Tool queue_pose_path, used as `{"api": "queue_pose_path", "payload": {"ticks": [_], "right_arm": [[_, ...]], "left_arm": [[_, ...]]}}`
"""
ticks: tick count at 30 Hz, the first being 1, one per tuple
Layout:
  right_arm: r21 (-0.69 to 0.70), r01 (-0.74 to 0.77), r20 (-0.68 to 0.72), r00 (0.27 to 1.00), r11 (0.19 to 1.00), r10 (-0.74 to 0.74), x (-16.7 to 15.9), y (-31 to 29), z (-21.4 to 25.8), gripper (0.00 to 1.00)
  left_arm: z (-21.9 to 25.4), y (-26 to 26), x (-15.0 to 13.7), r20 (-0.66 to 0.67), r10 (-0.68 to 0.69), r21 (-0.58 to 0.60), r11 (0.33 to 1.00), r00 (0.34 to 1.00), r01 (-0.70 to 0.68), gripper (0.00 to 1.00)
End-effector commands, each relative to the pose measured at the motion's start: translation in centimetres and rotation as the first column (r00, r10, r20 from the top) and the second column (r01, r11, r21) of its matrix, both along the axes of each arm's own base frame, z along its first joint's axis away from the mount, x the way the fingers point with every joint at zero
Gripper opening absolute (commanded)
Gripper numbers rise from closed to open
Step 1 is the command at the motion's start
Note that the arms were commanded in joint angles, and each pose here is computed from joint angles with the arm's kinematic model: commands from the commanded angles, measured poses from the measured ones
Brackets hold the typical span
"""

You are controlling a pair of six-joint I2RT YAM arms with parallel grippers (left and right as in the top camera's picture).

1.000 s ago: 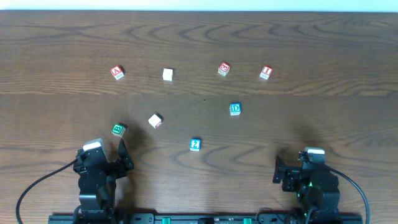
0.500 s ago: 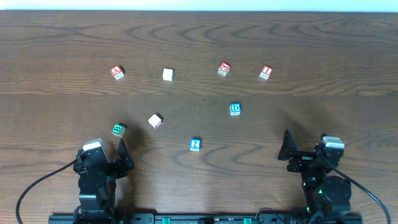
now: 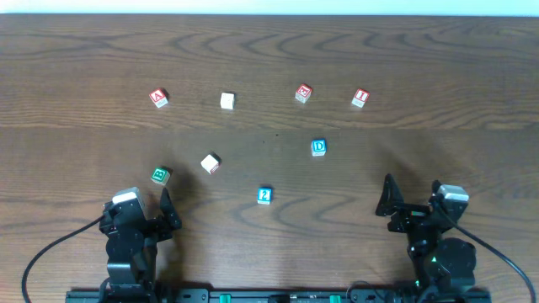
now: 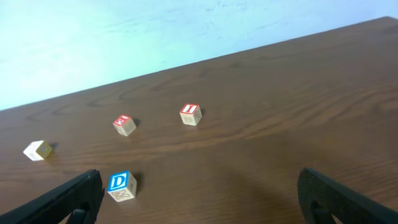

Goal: Spell out Ai2
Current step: 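Reach the right gripper forward to the red 'I' block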

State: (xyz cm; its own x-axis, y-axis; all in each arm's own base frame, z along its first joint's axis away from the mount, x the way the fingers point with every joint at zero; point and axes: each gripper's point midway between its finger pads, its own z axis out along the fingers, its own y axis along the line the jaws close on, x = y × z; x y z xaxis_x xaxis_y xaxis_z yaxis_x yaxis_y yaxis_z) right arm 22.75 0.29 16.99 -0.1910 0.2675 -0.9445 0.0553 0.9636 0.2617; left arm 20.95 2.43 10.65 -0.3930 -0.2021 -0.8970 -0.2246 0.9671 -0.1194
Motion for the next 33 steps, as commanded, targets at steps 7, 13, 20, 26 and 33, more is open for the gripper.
{"api": "queue_pose_path", "payload": {"ticks": [7, 13, 20, 26, 33], "right_arm": [[0.049, -0.029, 0.026, 0.999, 0.998, 0.028, 0.1, 0.6, 0.6, 0.99], [0.034, -0.093, 0.070, 0.993, 0.995, 0.091, 0.4, 1.6, 1.7, 0.99], [0.067, -0.173, 0.047, 0.984, 0.983, 0.170, 2.7, 3.2, 2.1, 0.99], [0.086, -0.196, -0.050, 0.978, 0.977, 0.201, 6.4, 3.9, 3.1, 0.99], [0.079, -0.195, -0.165, 0.965, 0.978, 0.205, 12.2, 4.2, 4.1, 0.99]], "left_arm": [[-0.6, 0.1, 0.0, -0.010, 0.003, 0.008, 1.000, 1.000, -0.003, 0.95], [-0.6, 0.1, 0.0, -0.010, 0.003, 0.008, 1.000, 1.000, -0.003, 0.95], [-0.6, 0.1, 0.0, -0.010, 0.003, 0.008, 1.000, 1.000, -0.003, 0.95], [-0.6, 0.1, 0.0, -0.010, 0.003, 0.008, 1.000, 1.000, -0.003, 0.95], [-0.6, 0.1, 0.0, -0.010, 0.003, 0.008, 1.000, 1.000, -0.003, 0.95]]}}
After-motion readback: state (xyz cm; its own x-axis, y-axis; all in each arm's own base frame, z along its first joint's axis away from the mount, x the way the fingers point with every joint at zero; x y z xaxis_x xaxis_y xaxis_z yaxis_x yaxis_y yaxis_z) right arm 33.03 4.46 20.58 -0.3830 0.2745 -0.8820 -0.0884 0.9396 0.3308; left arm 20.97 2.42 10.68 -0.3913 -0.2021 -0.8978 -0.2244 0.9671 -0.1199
